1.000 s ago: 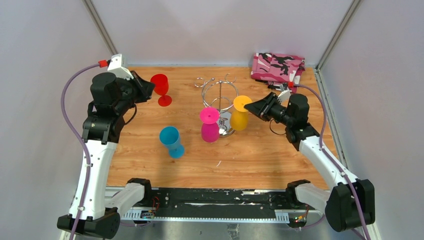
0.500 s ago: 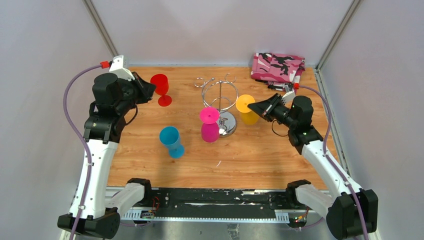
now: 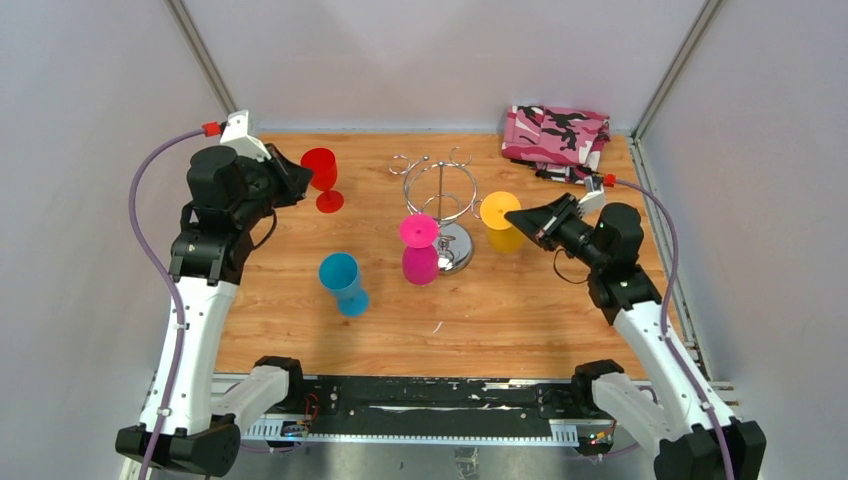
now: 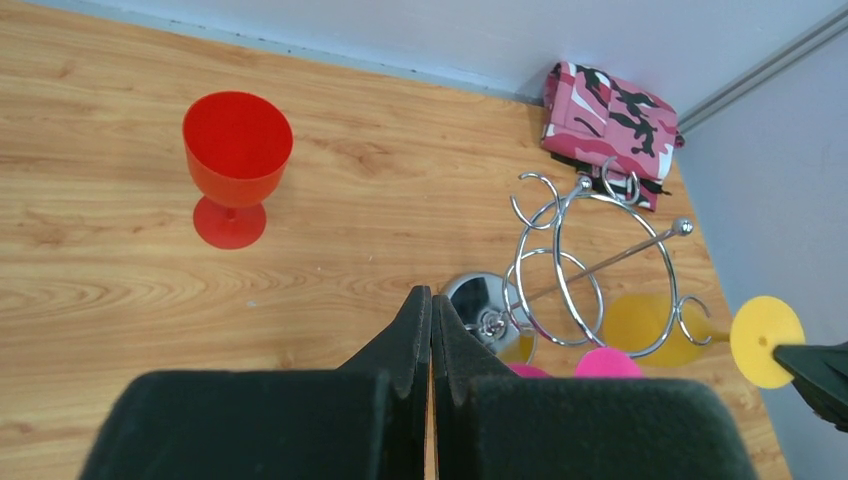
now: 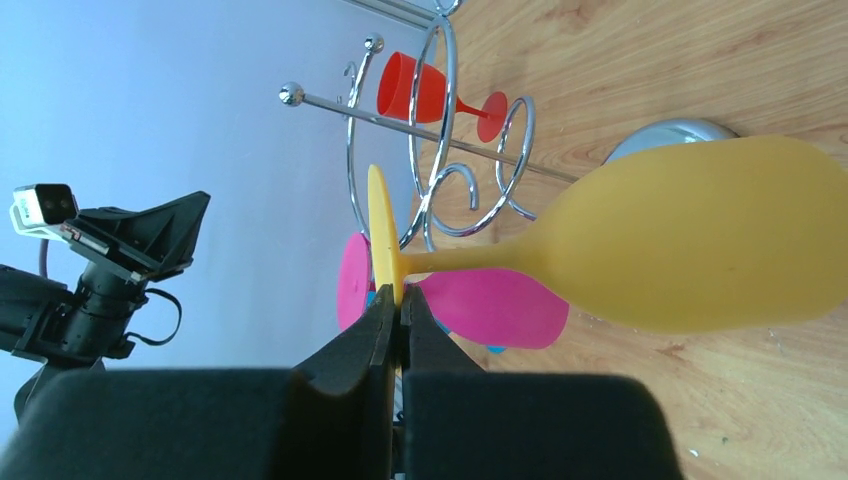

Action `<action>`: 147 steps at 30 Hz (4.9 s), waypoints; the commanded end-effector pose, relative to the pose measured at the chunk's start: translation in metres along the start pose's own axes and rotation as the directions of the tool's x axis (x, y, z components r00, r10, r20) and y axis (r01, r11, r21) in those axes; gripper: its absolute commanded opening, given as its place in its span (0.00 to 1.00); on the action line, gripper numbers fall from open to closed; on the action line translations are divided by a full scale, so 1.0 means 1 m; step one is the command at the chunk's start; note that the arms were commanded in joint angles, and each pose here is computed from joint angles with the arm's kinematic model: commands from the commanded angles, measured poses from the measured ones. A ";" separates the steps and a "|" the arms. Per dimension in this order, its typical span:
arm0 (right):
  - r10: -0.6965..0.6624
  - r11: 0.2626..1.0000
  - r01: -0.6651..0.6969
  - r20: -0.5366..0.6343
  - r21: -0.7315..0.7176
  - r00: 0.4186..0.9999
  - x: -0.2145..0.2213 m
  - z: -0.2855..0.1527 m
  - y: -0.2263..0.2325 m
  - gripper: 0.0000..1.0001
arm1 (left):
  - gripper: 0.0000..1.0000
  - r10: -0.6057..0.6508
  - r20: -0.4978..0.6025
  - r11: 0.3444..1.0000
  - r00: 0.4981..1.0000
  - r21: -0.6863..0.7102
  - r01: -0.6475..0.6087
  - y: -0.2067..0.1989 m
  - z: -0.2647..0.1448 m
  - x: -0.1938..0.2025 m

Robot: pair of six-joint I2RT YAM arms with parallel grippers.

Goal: Take the wine glass off the wine glass rack

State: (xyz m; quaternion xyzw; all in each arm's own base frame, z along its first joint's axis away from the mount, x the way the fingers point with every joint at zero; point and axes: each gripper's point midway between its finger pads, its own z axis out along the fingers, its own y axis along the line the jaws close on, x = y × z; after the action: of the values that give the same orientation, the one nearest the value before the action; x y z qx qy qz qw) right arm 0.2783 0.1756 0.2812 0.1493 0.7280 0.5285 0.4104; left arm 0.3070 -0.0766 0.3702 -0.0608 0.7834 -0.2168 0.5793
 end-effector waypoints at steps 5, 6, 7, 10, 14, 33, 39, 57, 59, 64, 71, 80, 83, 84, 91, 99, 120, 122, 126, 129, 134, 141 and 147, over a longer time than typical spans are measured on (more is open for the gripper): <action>-0.164 0.976 0.143 0.122 0.163 0.979 -0.024 -0.051 0.018 0.00 | 0.00 0.000 -0.001 1.000 1.000 -0.013 0.000 0.004 0.010 0.002; -0.199 0.970 0.173 0.153 0.171 0.968 -0.030 -0.058 0.025 0.00 | 0.00 0.000 0.001 1.000 1.000 -0.025 0.000 0.006 0.010 0.002; -0.234 0.963 0.203 0.178 0.176 0.956 -0.036 -0.065 0.033 0.00 | 0.00 0.001 0.004 0.999 1.000 -0.036 -0.001 0.009 0.011 0.001; -0.336 0.938 0.305 0.217 0.163 0.917 -0.054 -0.080 0.068 0.00 | 0.00 -0.004 0.002 0.998 1.000 -0.058 0.004 0.012 0.017 0.000; -0.404 0.913 0.407 0.224 0.034 0.887 -0.069 -0.074 0.124 0.00 | 0.00 0.007 0.008 0.999 1.000 -0.032 -0.007 -0.003 0.029 -0.013; -0.330 0.502 0.415 0.276 -0.759 0.903 -0.086 -0.092 0.337 0.00 | 0.26 -0.270 0.182 0.298 0.945 0.950 -0.098 -0.188 -0.034 -0.079; -0.238 0.373 0.259 0.178 -0.891 0.955 -0.075 -0.103 0.346 0.00 | 0.30 -0.316 0.118 0.133 0.941 0.988 -0.079 -0.186 -0.039 -0.072; -0.236 0.342 0.050 -0.034 -0.938 0.971 -0.018 -0.069 0.339 0.00 | 0.64 -0.298 0.150 0.132 0.943 0.985 -0.115 -0.187 -0.055 -0.069; -0.240 0.346 0.047 -0.040 -0.937 0.970 -0.016 -0.070 0.339 0.00 | 0.64 -0.297 0.147 0.133 0.943 0.985 -0.112 -0.187 -0.053 -0.068; -0.233 0.361 0.009 -0.081 -0.933 0.969 -0.005 -0.063 0.332 0.00 | 0.64 -0.299 0.154 0.133 0.942 0.984 -0.119 -0.187 -0.054 -0.069; -0.154 0.265 -0.124 -0.169 -0.956 0.974 0.002 -0.048 0.318 0.00 | 0.61 -0.287 0.201 0.107 0.936 0.978 -0.177 -0.193 -0.091 -0.071; -0.125 0.295 -0.200 -0.245 -0.934 0.961 0.009 -0.007 0.304 0.00 | 0.43 -0.254 0.256 0.076 0.933 0.967 -0.245 -0.197 -0.135 -0.062; -0.120 0.304 -0.206 -0.252 -0.930 0.960 0.011 -0.002 0.300 0.00 | 0.33 -0.250 0.254 0.076 0.934 0.967 -0.243 -0.196 -0.137 -0.060; -0.120 0.305 -0.206 -0.252 -0.930 0.960 0.012 -0.002 0.300 0.00 | 0.30 -0.248 0.255 0.075 0.935 0.967 -0.243 -0.196 -0.138 -0.059; -0.118 0.316 -0.210 -0.258 -0.925 0.959 0.014 0.001 0.296 0.00 | 0.04 -0.240 0.262 0.075 0.935 0.965 -0.251 -0.196 -0.141 -0.056; -0.099 0.348 -0.233 -0.283 -0.908 0.954 0.016 0.013 0.285 0.29 | 0.00 -0.263 0.259 0.083 0.929 0.966 -0.246 -0.194 -0.144 -0.059; -0.112 0.435 -0.077 -0.139 -0.897 0.984 -0.022 -0.022 0.256 0.94 | 0.00 0.066 0.431 0.978 0.900 0.151 -0.144 -0.076 -0.108 -0.144; -0.138 0.461 -0.045 -0.122 -0.886 0.983 -0.024 -0.023 0.253 0.94 | 0.00 0.106 0.353 0.993 0.930 0.004 -0.115 -0.052 -0.103 -0.143; -0.214 0.562 0.037 -0.102 -0.826 0.972 -0.025 -0.017 0.241 0.95 | 0.00 0.174 0.119 0.959 0.978 -0.247 -0.140 -0.004 -0.091 -0.125; -0.325 0.650 0.176 -0.061 -0.739 0.944 -0.020 -0.008 0.229 0.95 | 0.00 0.185 0.010 0.904 0.983 -0.395 -0.166 0.030 -0.083 -0.111; -0.456 0.763 0.391 0.000 -0.515 0.890 -0.025 -0.009 0.205 0.97 | 0.00 0.160 -0.257 0.838 0.953 -0.475 -0.269 0.071 -0.059 -0.059; -0.498 0.779 0.461 0.026 -0.425 0.867 -0.031 -0.018 0.198 0.97 | 0.00 0.075 -0.417 0.872 0.906 -0.413 -0.262 0.084 -0.018 -0.005; -0.489 0.798 0.443 -0.008 -0.409 0.872 -0.028 -0.011 0.187 0.97 | 0.00 0.039 -0.450 0.934 0.892 -0.302 -0.193 0.074 0.017 0.022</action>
State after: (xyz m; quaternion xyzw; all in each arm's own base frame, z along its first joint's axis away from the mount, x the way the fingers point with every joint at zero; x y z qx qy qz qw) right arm 0.2358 0.2282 0.4795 -0.1583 0.6155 0.5760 0.5141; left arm 0.3167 -0.0031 0.3266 -0.0835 0.9213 0.0031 0.3799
